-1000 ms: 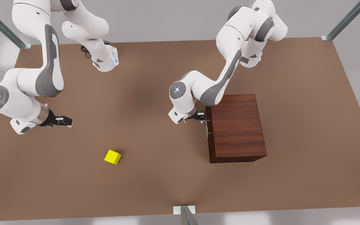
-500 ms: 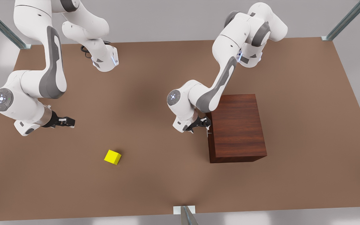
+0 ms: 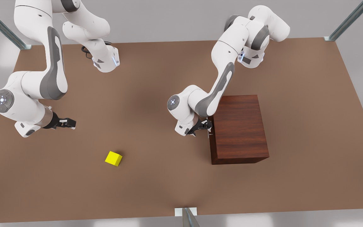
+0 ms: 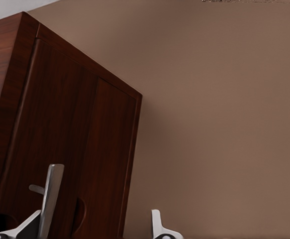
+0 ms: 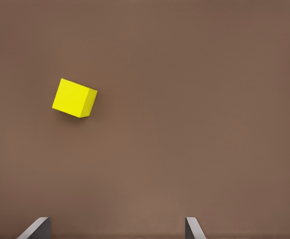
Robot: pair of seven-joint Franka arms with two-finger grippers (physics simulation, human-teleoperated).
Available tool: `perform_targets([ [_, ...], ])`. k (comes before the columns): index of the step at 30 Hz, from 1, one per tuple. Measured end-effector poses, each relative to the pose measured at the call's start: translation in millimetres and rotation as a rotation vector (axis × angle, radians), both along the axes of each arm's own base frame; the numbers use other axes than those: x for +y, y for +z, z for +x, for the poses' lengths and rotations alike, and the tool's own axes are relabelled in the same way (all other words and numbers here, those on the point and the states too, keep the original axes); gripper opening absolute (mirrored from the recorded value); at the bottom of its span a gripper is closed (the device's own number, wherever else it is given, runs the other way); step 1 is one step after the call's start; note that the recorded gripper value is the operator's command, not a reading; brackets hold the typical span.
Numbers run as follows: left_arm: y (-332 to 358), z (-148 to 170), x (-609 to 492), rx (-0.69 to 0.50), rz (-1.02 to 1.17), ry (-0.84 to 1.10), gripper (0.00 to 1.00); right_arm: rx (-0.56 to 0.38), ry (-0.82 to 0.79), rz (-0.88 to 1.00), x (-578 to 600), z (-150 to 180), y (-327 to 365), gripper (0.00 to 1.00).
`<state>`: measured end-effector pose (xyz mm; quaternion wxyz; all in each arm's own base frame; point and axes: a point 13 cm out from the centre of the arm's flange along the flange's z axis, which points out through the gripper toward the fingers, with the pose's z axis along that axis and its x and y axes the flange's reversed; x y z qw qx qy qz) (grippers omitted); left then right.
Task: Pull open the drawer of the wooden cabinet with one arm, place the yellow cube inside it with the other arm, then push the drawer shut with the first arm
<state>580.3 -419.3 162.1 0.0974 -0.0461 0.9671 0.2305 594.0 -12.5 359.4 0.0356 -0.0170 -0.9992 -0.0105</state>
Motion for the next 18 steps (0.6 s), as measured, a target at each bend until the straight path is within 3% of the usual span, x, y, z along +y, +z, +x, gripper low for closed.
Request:
perform_targets([
  [18,23.7,-5.6,-63.6,0.007,-0.269,0.081,1.0,0.002,0.01,-0.004,6.0,1.2,-2.8,1.0],
])
